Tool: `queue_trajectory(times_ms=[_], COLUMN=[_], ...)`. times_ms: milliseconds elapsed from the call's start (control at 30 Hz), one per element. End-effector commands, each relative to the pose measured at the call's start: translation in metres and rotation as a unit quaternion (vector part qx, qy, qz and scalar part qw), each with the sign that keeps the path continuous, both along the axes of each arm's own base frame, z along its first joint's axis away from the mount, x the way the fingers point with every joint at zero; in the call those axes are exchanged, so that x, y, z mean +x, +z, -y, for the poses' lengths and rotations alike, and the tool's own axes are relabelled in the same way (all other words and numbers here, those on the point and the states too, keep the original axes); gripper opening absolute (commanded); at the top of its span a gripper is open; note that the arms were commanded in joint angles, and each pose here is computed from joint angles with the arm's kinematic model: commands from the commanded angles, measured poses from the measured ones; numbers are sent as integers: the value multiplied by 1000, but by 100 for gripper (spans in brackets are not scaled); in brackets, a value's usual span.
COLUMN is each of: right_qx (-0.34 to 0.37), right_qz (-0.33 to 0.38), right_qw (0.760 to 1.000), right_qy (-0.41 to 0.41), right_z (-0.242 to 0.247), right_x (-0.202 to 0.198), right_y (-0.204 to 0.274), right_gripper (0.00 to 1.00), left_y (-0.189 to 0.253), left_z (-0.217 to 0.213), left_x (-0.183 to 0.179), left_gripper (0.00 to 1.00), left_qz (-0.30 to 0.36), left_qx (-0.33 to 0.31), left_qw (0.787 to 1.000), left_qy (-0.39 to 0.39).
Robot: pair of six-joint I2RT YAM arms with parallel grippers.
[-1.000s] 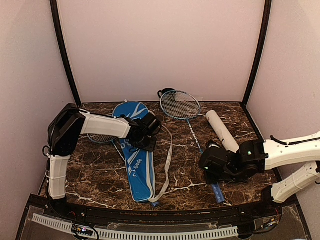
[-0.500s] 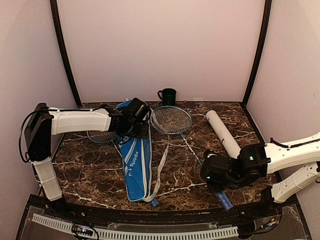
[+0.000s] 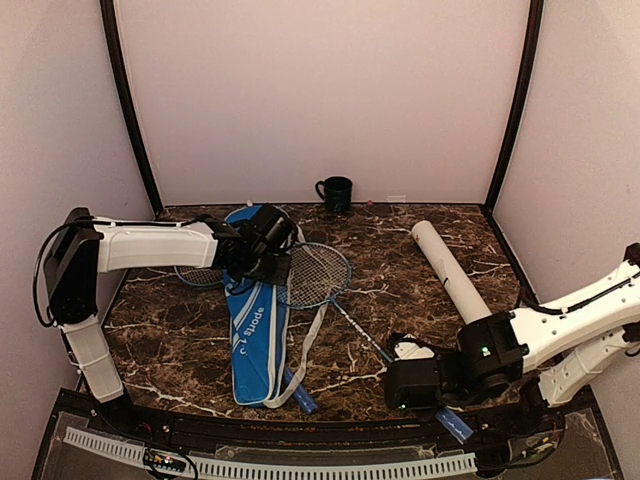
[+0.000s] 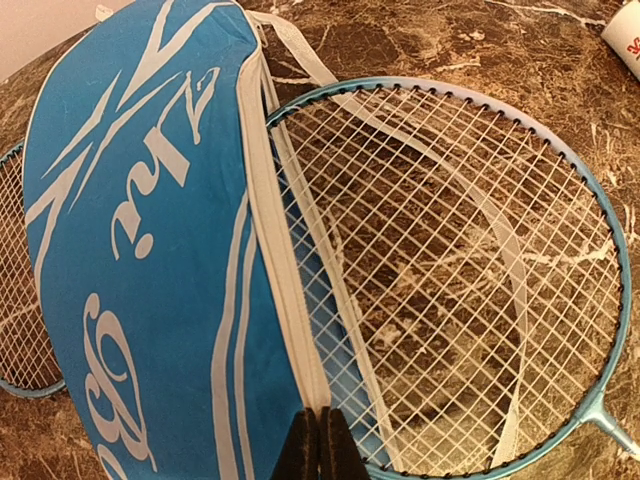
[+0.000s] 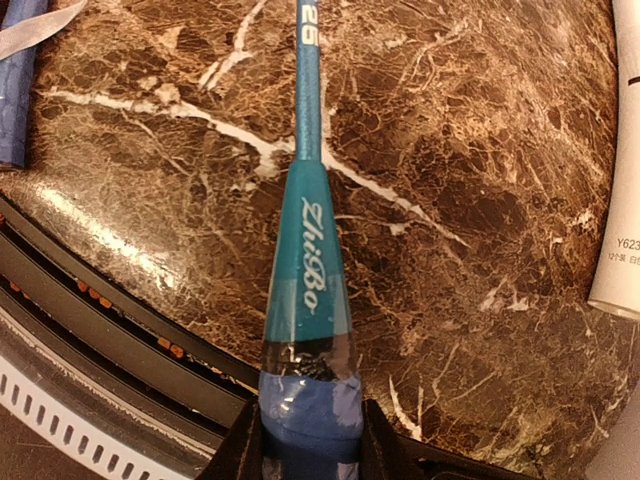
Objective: Pack up the badminton gear
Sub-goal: Place the racket in the racket bag.
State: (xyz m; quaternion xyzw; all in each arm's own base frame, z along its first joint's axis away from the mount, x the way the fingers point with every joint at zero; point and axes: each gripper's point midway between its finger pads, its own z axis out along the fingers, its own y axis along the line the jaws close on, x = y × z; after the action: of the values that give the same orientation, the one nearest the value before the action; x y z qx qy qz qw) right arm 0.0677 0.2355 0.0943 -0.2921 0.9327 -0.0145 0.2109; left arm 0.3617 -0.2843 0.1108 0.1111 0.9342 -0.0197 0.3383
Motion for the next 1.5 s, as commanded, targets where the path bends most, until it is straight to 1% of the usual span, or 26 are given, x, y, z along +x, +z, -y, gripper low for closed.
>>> queue_trajectory(times_ms=[0,167,333,533,733,900,1000,1033,1067,1133,1333,1467], right_qx=[7,62,84,113,173,200,211,201,213,219,234,249], right_qz=[31,19,13,-10,-12,-10,-7,-8,-5,-4,-2,1], right_qw=[999,997,995,993,984,977,974,976,973,970,964,960], right_qy=[6,39,61,28,-25,-67,-83,-90,-93,-102,-129,-132], right_z=[-10,-35,-61,-77,-107,-125,-132,-132,-140,-145,-162,-179], right_x=[2,-5,-1,22,53,75,86,89,94,100,118,128], right_y=[13,18,17,11,22,27,31,21,29,29,23,17], right_gripper=[0,0,0,0,0,0,0,0,0,0,0,0], left_y=[27,32,39,41,37,33,34,35,35,35,21,15], left_z=[-6,2,20,31,51,68,76,78,81,84,89,89], left_x=[-4,-8,-17,-30,-46,-53,-55,-55,-56,-57,-60,-59], left_gripper=[0,0,0,0,0,0,0,0,0,0,0,0], left_qz=[19,22,21,7,-5,-4,1,3,4,5,-10,-8], left_qx=[-14,-39,-84,-132,-180,-190,-197,-201,-205,-211,-217,-213], left_qw=[1000,999,993,986,978,975,973,972,971,970,969,971], left_qy=[-3,-26,-75,-98,-110,-117,-117,-118,-119,-120,-116,-112])
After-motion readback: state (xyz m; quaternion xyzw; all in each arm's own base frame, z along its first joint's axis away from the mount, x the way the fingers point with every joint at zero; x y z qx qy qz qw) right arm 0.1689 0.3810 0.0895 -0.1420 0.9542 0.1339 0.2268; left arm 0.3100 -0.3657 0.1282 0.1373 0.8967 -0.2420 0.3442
